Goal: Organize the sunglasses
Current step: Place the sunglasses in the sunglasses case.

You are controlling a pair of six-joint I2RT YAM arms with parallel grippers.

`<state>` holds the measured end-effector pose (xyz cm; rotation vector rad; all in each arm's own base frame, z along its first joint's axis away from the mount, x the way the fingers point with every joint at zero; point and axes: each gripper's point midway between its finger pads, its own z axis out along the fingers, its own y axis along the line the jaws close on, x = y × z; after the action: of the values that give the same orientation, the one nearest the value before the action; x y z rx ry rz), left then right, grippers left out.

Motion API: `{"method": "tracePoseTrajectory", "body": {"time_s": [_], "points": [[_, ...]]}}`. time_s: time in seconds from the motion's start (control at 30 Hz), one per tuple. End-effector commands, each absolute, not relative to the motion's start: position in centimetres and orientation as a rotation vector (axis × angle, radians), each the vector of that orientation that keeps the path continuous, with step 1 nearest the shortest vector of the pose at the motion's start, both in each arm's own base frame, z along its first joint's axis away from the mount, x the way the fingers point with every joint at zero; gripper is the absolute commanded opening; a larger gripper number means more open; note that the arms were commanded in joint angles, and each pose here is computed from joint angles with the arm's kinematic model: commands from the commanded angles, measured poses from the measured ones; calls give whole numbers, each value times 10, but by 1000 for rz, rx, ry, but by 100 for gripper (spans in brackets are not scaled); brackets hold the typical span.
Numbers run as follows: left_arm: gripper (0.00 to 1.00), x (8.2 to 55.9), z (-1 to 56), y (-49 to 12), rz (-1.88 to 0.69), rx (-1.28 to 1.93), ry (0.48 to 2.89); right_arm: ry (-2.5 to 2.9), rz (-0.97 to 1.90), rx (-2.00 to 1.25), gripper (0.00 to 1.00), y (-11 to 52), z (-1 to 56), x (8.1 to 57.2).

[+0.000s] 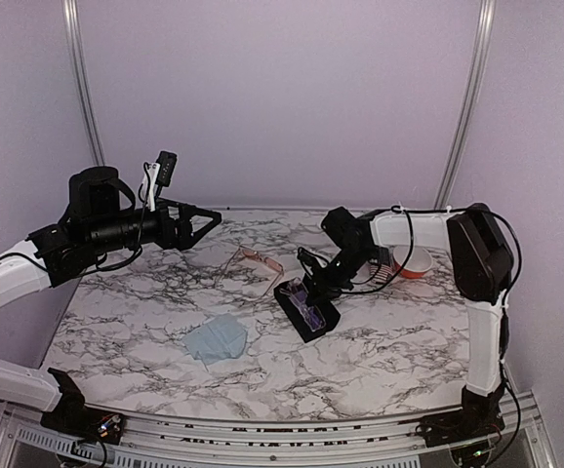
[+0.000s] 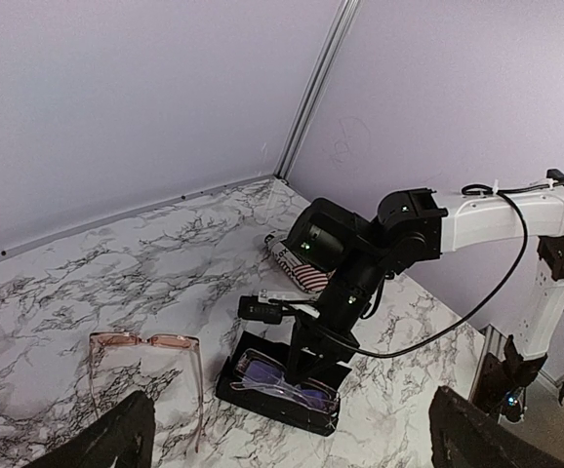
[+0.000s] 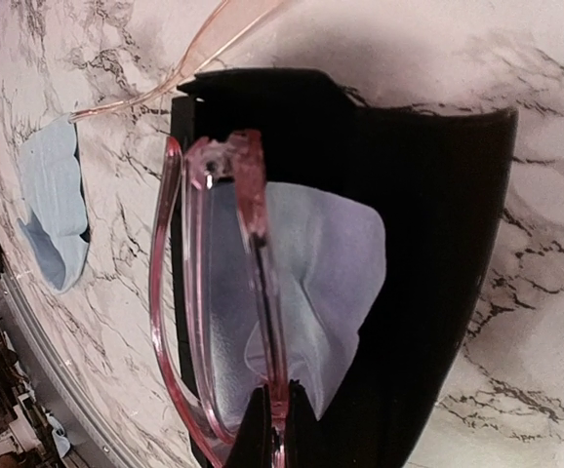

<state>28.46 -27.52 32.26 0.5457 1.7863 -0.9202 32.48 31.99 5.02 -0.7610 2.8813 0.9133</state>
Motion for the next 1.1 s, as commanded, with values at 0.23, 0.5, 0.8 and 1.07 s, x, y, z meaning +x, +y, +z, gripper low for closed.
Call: {"method": "tracePoseTrajectory", "body": {"time_s": [0.23,0.5,0.8,1.07], "points": [[99,281,339,-272,-921,555,1750,2754,894,-744,0,320,90,337],[99,281,339,-272,-920,556,1750,2821,766,-683,0,306,73,340],[99,280,339,-272,-920,557,1748,2883,683,-632,0,300,55,341],[99,280,339,-272,-919,557,1747,2921,675,-683,0,309,41,334]]}}
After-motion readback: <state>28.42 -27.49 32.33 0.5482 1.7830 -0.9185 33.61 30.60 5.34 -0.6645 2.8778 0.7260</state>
